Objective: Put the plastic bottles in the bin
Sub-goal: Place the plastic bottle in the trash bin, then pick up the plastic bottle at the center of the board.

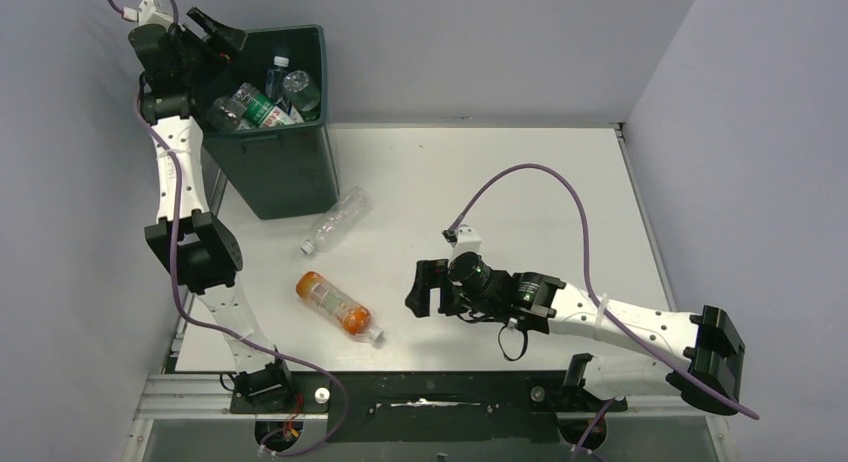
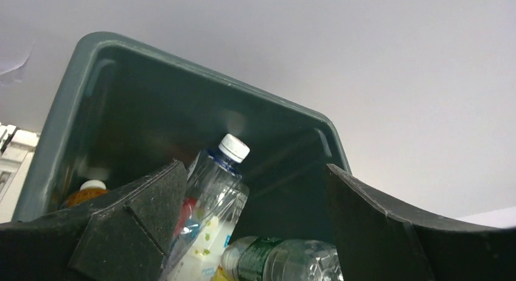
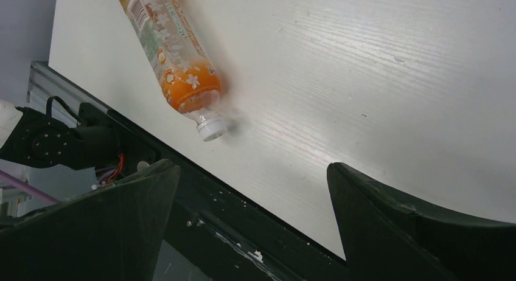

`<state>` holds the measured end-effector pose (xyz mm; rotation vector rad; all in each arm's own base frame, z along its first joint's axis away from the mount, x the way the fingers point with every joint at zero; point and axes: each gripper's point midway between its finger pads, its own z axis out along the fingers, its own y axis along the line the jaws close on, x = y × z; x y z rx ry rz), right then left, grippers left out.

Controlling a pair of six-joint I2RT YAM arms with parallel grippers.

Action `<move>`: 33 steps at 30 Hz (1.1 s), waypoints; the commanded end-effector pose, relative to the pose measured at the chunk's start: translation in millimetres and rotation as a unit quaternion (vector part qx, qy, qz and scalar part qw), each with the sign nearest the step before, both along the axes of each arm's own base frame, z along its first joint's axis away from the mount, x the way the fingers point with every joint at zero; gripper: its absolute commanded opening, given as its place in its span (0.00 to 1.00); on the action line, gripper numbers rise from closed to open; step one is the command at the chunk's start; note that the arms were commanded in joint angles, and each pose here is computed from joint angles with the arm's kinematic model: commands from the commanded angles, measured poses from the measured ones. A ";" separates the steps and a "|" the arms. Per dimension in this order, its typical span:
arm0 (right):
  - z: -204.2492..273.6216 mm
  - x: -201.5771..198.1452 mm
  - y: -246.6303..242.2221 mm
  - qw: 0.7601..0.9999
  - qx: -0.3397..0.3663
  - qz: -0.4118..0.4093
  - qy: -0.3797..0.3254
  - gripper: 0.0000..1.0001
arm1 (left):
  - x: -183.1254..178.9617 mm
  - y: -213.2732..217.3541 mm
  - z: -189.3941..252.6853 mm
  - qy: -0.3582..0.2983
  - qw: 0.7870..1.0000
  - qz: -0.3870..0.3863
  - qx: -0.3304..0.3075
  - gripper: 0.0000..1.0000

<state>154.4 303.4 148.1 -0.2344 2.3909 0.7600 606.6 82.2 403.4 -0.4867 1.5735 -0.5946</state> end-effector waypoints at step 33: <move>-11.9 -14.8 89.0 0.991 0.029 0.132 -0.022 0.93 | -301.3 -166.7 -47.8 0.107 0.980 -0.169 -0.018 0.84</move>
